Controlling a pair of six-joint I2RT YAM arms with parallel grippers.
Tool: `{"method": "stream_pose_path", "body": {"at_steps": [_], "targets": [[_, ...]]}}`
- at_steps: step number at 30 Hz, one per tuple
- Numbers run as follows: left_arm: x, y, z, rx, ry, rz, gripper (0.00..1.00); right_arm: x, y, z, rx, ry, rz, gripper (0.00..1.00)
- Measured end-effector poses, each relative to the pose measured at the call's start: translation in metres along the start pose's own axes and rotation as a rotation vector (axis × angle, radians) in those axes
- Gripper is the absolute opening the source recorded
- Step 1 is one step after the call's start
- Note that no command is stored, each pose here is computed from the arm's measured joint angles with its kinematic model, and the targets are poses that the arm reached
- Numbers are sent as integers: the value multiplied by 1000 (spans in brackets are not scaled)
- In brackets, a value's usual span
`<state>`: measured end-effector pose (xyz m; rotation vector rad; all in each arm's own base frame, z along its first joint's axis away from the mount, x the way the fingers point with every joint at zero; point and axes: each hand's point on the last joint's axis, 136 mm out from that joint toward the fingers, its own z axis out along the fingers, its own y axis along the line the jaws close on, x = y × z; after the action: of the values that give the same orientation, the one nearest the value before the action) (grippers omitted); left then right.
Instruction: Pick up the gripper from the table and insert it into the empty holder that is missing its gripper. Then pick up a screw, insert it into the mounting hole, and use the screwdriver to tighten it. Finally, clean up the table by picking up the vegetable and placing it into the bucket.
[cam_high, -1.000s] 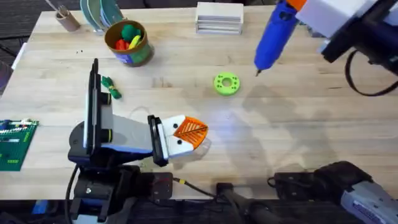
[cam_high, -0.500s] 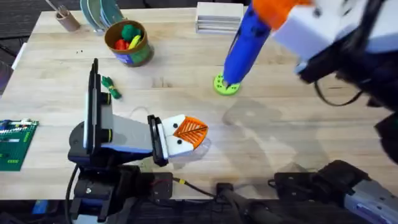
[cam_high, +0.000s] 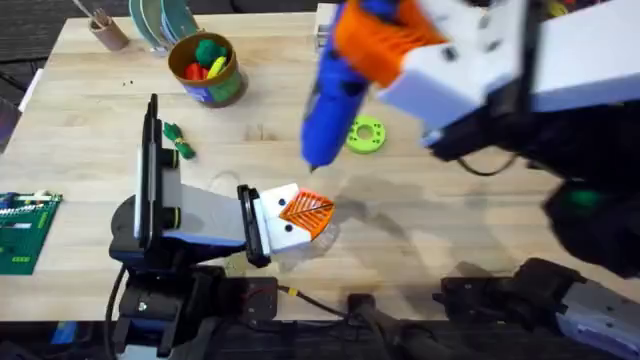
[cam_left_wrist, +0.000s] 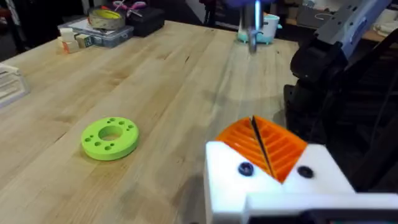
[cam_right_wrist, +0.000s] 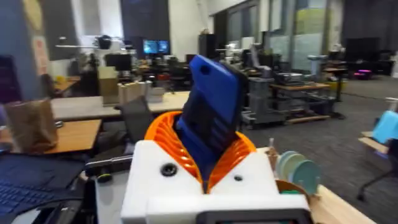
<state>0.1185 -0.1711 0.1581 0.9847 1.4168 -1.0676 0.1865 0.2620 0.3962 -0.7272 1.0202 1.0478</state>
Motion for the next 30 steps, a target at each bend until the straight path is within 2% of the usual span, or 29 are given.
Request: {"method": "stream_pose_path", "body": {"at_steps": [5, 12, 30], "targets": [[0, 0, 0, 0, 0, 0, 4, 21, 12, 19, -67, 0, 29, 28], [0, 0, 0, 0, 0, 0, 4, 45, 25, 27, -133, 51, 42, 28], [0, 0, 0, 0, 0, 0, 4, 64, 34, 33, -167, 85, 56, 28]]}}
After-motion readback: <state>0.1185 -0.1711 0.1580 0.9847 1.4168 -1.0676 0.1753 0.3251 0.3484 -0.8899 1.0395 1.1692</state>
